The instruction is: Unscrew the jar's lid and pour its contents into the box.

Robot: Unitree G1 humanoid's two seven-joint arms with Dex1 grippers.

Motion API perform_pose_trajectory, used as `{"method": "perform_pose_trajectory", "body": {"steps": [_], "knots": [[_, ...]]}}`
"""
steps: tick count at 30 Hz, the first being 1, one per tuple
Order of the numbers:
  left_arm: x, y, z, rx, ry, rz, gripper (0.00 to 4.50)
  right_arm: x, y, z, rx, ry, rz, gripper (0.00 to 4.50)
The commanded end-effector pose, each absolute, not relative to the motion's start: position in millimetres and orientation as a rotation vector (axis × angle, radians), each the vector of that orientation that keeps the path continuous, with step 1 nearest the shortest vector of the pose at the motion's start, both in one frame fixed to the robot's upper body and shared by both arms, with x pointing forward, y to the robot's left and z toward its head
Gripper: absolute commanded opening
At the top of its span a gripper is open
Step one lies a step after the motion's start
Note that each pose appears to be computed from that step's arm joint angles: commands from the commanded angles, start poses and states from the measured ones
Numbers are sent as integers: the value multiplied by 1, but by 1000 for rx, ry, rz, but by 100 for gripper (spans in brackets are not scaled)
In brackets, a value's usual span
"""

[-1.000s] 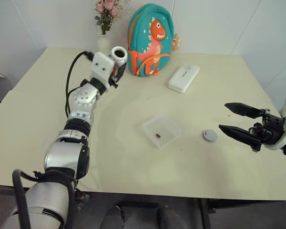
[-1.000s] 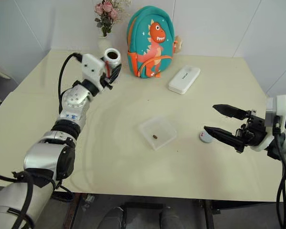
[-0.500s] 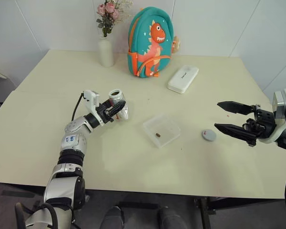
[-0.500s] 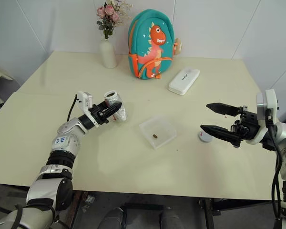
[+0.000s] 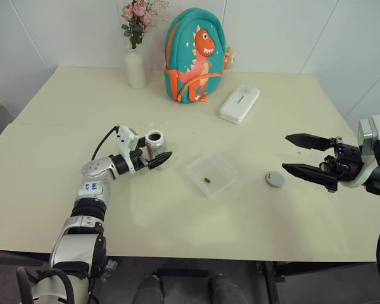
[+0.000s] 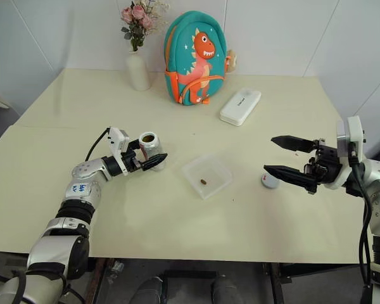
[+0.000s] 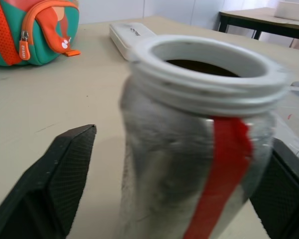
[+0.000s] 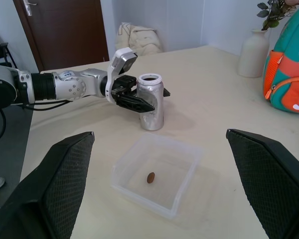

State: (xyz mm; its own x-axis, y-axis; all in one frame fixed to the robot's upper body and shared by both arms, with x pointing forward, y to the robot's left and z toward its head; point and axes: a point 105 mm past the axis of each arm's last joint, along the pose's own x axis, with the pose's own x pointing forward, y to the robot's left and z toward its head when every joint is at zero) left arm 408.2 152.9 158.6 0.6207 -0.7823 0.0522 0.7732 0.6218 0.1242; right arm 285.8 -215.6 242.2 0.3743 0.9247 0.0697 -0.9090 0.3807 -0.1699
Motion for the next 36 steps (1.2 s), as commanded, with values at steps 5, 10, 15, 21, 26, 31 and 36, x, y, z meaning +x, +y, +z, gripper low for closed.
{"method": "perform_pose_trajectory", "body": {"steps": [5, 10, 15, 21, 26, 31, 36], "knots": [[393, 161, 181, 197, -147, -1012, 447, 285, -215, 253, -150, -195, 1178, 450], [372, 176, 171, 255, -40, -1119, 447, 285, -219, 252, -149, -178, 1188, 450], [354, 201, 163, 316, 91, -1176, 447, 287, -225, 253, -158, -166, 1197, 450], [360, 229, 167, 336, 136, -1091, 447, 293, -227, 257, -172, -181, 1189, 450], [362, 238, 176, 340, 108, -1061, 447, 294, -224, 257, -171, -184, 1204, 450], [330, 269, 203, 386, 11, -1160, 447, 293, -228, 262, -204, -169, 1230, 450], [317, 280, 210, 374, -53, -1174, 447, 294, -236, 265, -226, -160, 1220, 450]]}}
